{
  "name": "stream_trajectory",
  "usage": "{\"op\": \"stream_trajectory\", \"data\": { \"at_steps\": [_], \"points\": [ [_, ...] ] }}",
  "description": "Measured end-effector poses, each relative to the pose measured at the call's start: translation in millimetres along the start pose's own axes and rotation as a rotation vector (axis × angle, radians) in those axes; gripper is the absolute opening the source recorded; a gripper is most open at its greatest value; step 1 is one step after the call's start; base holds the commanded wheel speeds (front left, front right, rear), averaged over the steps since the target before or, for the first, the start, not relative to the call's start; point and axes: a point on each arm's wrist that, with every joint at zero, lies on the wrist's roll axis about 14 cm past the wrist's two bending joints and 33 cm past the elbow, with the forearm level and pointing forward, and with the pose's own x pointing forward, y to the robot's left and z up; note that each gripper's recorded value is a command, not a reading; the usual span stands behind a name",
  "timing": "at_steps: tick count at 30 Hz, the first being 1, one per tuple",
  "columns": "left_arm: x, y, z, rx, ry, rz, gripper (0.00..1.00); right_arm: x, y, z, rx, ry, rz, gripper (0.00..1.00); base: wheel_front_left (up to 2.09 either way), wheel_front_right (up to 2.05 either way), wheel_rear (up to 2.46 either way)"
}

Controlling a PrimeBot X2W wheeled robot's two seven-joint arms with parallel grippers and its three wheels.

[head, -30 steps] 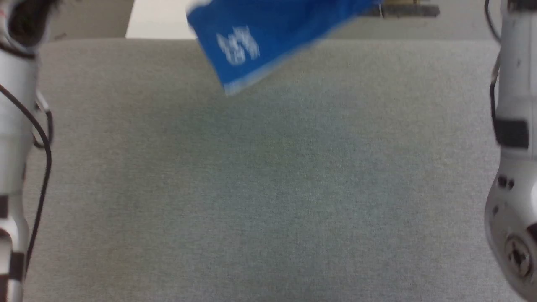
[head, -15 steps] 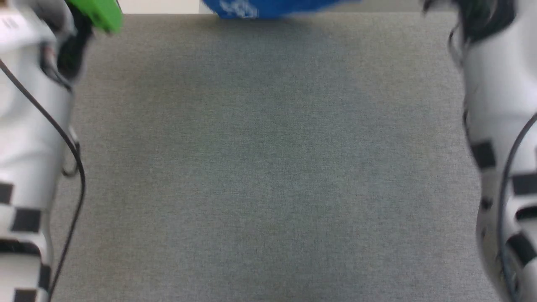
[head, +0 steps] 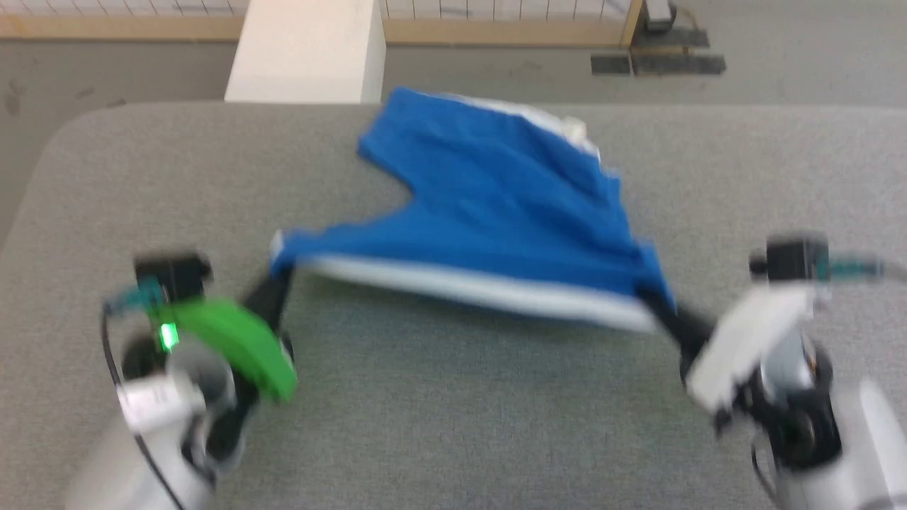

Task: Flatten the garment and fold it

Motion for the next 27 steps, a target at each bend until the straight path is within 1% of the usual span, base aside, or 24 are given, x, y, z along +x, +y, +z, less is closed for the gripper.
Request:
{"op": "stream_trajectory", "data": {
  "at_steps": [5, 8, 13, 15, 20, 22, 27],
  "points": [
    [-57, 2, -49, -0.104, 0.099, 0.093, 0.00, -48, 1, -60, 0.072, 0.131, -0.013, 0.00, 0.00, 0.00, 0.00],
    [-85, 6, -68, -0.124, 0.160, 0.143, 0.00, -69, 6, -92, 0.092, 0.231, -0.013, 0.00, 0.00, 0.00, 0.00],
    [-125, 10, -88, -0.146, 0.252, 0.217, 0.00, -97, 17, -126, 0.099, 0.373, 0.002, 0.00, 0.00, 0.00, 0.00],
    [-132, 8, -85, -0.156, 0.245, 0.222, 0.00, -101, 21, -126, 0.094, 0.379, 0.010, 0.00, 0.00, 0.00, 0.00],
    [-125, -1, -61, -0.162, 0.178, 0.185, 0.00, -99, 21, -102, 0.073, 0.290, 0.009, 0.00, 0.00, 0.00, 0.00],
    [-114, -5, -47, -0.154, 0.145, 0.159, 0.00, -93, 21, -89, 0.061, 0.246, 0.010, 0.00, 0.00, 0.00, 0.00],
    [-69, -14, -7, -0.088, 0.073, 0.068, 0.00, -76, 17, -59, 0.045, 0.152, 0.004, 0.00, 0.00, 0.00, 0.00]
  ]
}}
